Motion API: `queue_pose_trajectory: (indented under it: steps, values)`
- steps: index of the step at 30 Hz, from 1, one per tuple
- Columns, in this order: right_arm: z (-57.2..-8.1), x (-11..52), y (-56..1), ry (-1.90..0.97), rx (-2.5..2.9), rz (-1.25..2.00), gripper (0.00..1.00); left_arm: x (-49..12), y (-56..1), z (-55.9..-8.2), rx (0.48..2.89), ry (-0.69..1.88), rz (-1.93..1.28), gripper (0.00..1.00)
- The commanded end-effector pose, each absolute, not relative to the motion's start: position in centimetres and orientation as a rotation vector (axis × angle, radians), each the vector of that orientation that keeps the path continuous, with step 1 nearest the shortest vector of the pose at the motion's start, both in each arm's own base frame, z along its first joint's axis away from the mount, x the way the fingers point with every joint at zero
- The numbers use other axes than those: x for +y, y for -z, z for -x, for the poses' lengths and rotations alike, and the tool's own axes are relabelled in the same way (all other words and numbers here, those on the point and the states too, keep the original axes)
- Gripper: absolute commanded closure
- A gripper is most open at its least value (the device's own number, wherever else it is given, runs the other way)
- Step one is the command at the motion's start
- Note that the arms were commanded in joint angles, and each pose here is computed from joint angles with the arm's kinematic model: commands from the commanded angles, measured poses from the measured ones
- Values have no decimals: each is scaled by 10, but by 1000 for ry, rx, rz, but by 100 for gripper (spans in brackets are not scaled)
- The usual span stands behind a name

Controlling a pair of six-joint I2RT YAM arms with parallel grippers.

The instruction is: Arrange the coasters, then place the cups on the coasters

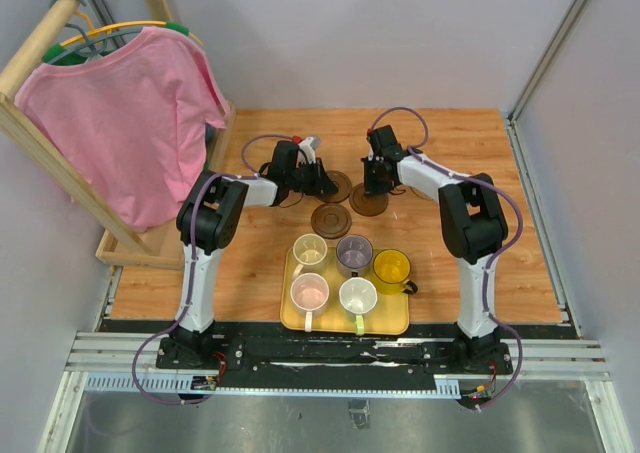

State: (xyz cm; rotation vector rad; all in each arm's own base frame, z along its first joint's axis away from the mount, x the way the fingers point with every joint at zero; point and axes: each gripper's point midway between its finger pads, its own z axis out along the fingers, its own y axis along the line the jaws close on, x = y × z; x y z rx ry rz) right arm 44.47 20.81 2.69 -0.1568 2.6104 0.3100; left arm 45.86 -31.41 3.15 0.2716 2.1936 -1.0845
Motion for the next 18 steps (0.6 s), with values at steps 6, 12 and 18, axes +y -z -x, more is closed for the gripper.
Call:
queue_pose_trajectory:
  steps: [6, 12, 18]
  values:
    - [-451, 154, -4, -148, 2692, 10, 99, -298, -9, -466, 2268, 935, -209, 99]
    - [-462, 133, -7, -107, 2677, -24, 99, -273, -12, -475, 2259, 872, -120, 100]
    - [-476, 123, -10, -99, 2660, -39, 99, -245, -11, -480, 2264, 818, -56, 99]
